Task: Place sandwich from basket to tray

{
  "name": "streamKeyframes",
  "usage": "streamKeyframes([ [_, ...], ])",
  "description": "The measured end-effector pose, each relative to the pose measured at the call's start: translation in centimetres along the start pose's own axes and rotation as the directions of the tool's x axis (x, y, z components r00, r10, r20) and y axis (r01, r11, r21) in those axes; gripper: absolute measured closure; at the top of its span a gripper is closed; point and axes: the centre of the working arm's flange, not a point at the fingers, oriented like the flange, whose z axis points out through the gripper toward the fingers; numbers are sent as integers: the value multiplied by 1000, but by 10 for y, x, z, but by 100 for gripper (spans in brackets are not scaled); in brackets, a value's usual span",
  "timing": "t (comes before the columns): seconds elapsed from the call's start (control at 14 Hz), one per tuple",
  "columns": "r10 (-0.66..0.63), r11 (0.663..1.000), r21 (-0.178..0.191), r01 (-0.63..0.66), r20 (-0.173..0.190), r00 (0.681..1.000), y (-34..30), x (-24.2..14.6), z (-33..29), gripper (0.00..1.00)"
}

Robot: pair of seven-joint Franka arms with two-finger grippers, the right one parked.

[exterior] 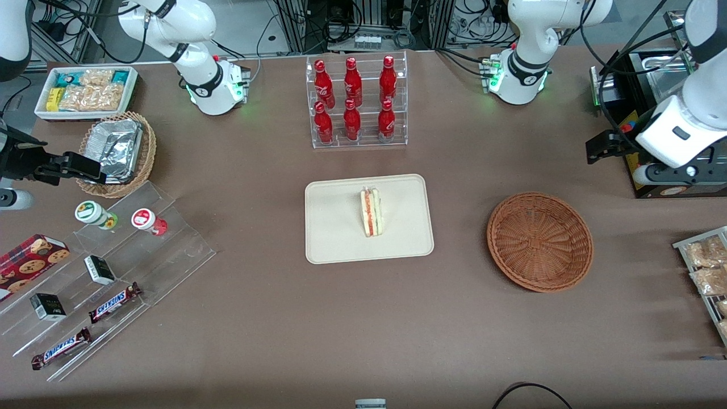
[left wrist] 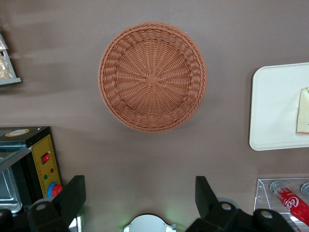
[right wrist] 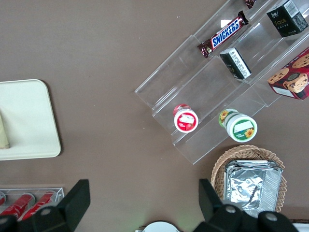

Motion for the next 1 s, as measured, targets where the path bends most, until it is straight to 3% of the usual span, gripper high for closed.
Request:
streamKeyframes([
  [0.29, -10, 999, 33, 12, -46, 999, -10, -4, -4, 0],
  [0.5, -12, 999, 33, 15, -83, 996, -11, -4, -6, 0],
  [0.64, -14, 1000, 25, 16, -92, 996, -12, -4, -9, 0],
  [0.86, -36, 999, -21, 35, -96, 995, -20, -4, -12, 0],
  [1.0, -49, 999, -26, 47, -97, 994, -27, -4, -13, 0],
])
